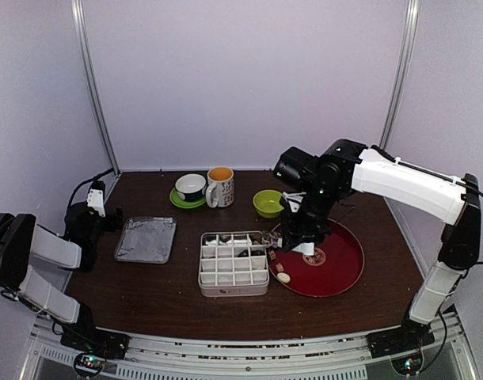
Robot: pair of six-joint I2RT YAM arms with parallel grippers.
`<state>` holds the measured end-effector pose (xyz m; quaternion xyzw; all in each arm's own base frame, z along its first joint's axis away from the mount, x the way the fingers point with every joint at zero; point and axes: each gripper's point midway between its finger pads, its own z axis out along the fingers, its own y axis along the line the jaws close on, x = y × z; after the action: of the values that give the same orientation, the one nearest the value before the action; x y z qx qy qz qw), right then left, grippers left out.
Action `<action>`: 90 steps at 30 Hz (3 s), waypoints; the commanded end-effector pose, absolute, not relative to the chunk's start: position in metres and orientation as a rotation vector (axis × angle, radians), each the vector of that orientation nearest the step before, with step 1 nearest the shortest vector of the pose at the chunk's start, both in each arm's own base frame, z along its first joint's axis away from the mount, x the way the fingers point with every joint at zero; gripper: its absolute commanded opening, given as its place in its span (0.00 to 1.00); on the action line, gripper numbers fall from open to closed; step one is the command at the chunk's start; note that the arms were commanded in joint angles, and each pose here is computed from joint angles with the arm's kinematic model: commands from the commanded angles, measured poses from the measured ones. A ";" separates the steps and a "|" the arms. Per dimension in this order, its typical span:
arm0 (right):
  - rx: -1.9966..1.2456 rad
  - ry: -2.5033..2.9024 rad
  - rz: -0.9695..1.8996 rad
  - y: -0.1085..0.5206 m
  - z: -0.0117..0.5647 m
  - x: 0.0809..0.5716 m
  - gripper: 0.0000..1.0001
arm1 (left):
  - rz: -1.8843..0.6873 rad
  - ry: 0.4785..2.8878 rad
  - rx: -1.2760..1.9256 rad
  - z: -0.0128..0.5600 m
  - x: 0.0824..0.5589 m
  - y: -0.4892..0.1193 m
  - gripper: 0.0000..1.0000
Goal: Pack the chocolate
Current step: Move the packing box to the center of the board.
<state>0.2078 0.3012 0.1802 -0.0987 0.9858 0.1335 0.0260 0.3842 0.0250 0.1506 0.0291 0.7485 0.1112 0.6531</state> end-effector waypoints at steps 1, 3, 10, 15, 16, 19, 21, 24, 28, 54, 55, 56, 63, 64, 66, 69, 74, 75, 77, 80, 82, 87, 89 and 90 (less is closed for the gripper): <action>-0.247 3.016 0.364 0.290 0.190 0.215 0.35 | 0.246 1.654 0.052 0.165 0.390 0.027 0.98; -0.252 3.027 0.356 0.291 0.186 0.215 0.35 | 0.244 1.654 0.053 0.165 0.390 0.027 0.98; -0.281 3.042 0.416 0.306 0.177 0.217 0.35 | 0.245 1.653 0.051 0.165 0.390 0.027 0.98; -0.308 3.054 0.450 0.312 0.175 0.213 0.35 | 0.247 1.654 0.051 0.165 0.390 0.027 0.98; -0.311 3.056 0.452 0.312 0.174 0.213 0.35 | 0.245 1.654 0.051 0.165 0.390 0.027 0.98; -0.334 3.076 0.428 0.309 0.169 0.210 0.35 | 0.246 1.654 0.051 0.165 0.390 0.027 0.98; -0.336 3.095 0.388 0.306 0.164 0.209 0.32 | 0.246 1.653 0.052 0.165 0.390 0.027 0.98; -0.369 3.120 0.335 0.303 0.157 0.208 0.29 | 0.245 1.654 0.052 0.165 0.390 0.027 0.98; -0.441 3.119 0.298 0.307 0.156 0.211 0.22 | 0.245 1.652 0.052 0.165 0.390 0.027 0.98; -0.910 2.894 0.019 0.313 0.185 0.197 0.20 | 0.245 1.654 0.051 0.165 0.390 0.027 0.98; -0.866 2.904 0.045 0.312 0.187 0.199 0.21 | 0.246 1.655 0.051 0.164 0.390 0.027 0.98; -0.820 2.908 0.062 0.311 0.189 0.202 0.21 | 0.245 1.654 0.052 0.165 0.390 0.027 0.98; -0.650 2.953 0.155 0.308 0.182 0.214 0.29 | 0.246 1.653 0.051 0.165 0.390 0.027 0.98; -0.651 2.956 0.156 0.309 0.181 0.215 0.29 | 0.244 1.653 0.053 0.165 0.390 0.027 0.98; -0.658 2.959 0.162 0.312 0.179 0.216 0.29 | 0.244 1.653 0.053 0.165 0.390 0.027 0.98; -0.661 2.965 0.164 0.314 0.177 0.217 0.30 | 0.245 1.653 0.052 0.165 0.390 0.027 0.98; -0.641 2.961 0.165 0.311 0.180 0.221 0.32 | 0.246 1.654 0.052 0.164 0.390 0.027 0.98; -0.617 2.971 0.138 0.306 0.178 0.222 0.32 | 0.246 1.653 0.051 0.165 0.390 0.027 0.98; -0.563 3.007 0.088 0.293 0.168 0.220 0.30 | 0.246 1.653 0.051 0.165 0.390 0.027 0.98; -0.480 3.031 0.105 0.282 0.159 0.216 0.30 | 0.246 1.653 0.051 0.165 0.390 0.027 0.98; -0.434 3.038 0.120 0.277 0.156 0.213 0.30 | 0.246 1.652 0.051 0.165 0.390 0.027 0.98; -0.360 3.038 0.205 0.279 0.166 0.209 0.31 | 0.245 1.654 0.052 0.165 0.390 0.027 0.98; -0.342 3.026 0.251 0.286 0.178 0.212 0.32 | 0.245 1.653 0.051 0.165 0.390 0.027 0.98; -0.340 3.020 0.272 0.290 0.183 0.214 0.32 | 0.245 1.654 0.051 0.165 0.390 0.027 0.98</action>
<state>0.2050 0.2713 0.1448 -0.1331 0.9907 0.0288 0.0060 0.3842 0.0249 0.1506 0.0291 0.7485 0.1109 0.6531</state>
